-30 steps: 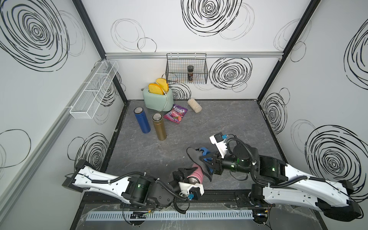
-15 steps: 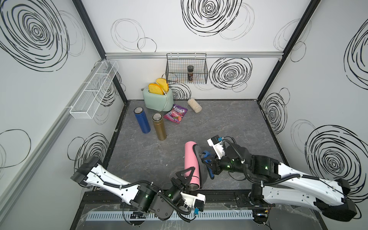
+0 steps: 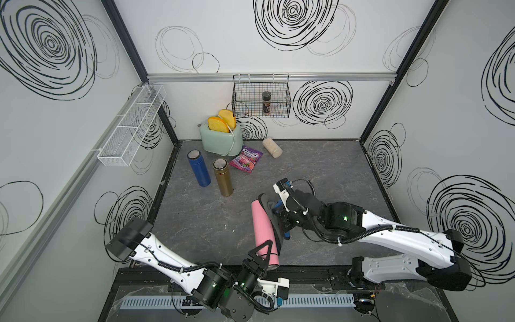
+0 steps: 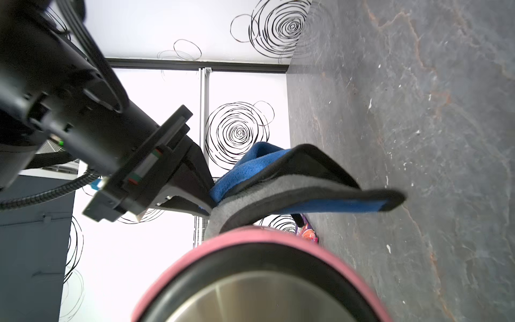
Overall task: Wipe the surface of the thermos
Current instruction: Wipe the dirt from the surface of the thermos.
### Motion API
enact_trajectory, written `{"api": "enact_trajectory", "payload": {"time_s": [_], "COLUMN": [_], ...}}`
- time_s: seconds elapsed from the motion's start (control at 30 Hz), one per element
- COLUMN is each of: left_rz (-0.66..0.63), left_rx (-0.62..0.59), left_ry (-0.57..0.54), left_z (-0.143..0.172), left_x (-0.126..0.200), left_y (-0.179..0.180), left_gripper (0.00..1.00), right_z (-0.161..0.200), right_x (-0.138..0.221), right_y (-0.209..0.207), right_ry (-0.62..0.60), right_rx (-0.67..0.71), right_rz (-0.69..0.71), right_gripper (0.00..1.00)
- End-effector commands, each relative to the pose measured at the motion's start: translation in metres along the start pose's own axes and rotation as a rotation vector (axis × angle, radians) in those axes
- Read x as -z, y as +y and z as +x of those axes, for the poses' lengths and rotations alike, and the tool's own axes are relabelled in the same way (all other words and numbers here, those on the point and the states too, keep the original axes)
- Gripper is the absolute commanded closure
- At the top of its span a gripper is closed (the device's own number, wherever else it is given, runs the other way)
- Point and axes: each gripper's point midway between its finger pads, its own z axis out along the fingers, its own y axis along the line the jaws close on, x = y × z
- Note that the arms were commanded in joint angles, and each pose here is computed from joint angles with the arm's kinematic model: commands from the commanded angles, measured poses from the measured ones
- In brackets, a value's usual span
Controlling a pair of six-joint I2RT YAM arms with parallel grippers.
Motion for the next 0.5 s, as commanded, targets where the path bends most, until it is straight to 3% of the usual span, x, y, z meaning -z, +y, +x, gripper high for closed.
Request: {"api": "enact_trajectory", "payload": {"time_s": [0.0,0.13,0.2,0.37,0.47], "left_rz": [-0.015,-0.004,0.0,-0.005,-0.004], "left_rx": [0.081,0.056,0.056,0.054,0.072], "left_ry": [0.007,-0.003,-0.012,-0.011,-0.007], "left_z": [-0.003,-0.005,-0.009,-0.014,-0.014], "left_x": [0.002,0.001,0.001,0.005,0.01], "left_y": [0.019,0.012,0.01,0.011,0.011], "left_gripper": [1.0,1.0,1.0,1.0,1.0], "right_z": [0.004,0.046,0.055,0.035,0.016], "right_x": [0.022,0.016,0.004,-0.025,-0.024], "right_y": [0.04,0.089,0.092,0.037,0.0], "right_ry": [-0.022,0.044,0.067,0.092,0.052], "right_rx": [0.093,0.168,0.187,0.115,0.053], "right_rz": [-0.085,-0.127,-0.103,0.015,0.062], "right_gripper": [1.0,1.0,1.0,1.0,1.0]}}
